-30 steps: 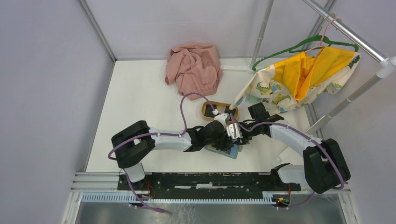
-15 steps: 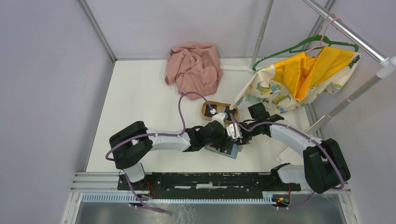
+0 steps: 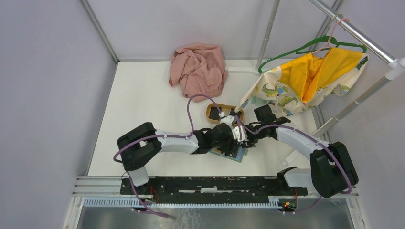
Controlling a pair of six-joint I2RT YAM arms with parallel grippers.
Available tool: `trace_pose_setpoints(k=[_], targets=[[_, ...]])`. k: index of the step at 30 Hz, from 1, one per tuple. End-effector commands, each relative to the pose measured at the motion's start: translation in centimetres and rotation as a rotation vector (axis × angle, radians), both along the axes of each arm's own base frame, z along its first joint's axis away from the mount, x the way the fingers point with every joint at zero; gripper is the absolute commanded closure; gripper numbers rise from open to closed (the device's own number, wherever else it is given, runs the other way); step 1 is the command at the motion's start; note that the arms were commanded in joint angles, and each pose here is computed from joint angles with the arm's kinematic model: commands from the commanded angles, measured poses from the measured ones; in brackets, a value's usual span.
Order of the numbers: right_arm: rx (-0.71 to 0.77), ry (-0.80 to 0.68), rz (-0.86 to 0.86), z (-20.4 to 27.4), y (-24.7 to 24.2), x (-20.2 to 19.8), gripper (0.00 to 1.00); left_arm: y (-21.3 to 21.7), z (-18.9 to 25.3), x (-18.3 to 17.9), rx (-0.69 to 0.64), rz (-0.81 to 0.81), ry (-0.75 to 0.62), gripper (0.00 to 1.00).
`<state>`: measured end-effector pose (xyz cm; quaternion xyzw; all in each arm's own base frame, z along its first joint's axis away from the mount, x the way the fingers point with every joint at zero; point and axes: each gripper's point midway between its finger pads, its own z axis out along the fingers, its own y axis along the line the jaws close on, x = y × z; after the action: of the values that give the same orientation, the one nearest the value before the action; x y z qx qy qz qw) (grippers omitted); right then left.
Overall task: Put the credit cards into the card holder
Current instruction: Insert the credit card into the card holder.
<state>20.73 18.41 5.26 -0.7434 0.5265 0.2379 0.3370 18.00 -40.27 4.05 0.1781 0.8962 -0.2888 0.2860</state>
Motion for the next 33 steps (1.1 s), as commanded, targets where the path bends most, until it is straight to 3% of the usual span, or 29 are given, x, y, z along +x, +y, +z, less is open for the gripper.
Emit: trace_pose_setpoints(k=[1,18,25,33], targets=[[0.046,-0.007,0.007,1.1,0.6,0.1,0.41,-1.5,0.5,0.0,-0.018,-0.053,-0.013,0.39],[0.048,-0.012,0.006,1.3,0.5,0.1,0.41,-1.9,2.3,-0.6,-0.093,-0.097,-0.034,0.40],[0.061,-0.021,-0.006,1.6,0.3,0.4,0.41,-0.4,2.8,0.1,-0.058,-0.068,-0.092,0.42],[0.059,-0.014,-0.005,1.4,0.3,0.3,0.41,-0.9,1.0,0.1,-0.003,-0.081,-0.057,0.42]])
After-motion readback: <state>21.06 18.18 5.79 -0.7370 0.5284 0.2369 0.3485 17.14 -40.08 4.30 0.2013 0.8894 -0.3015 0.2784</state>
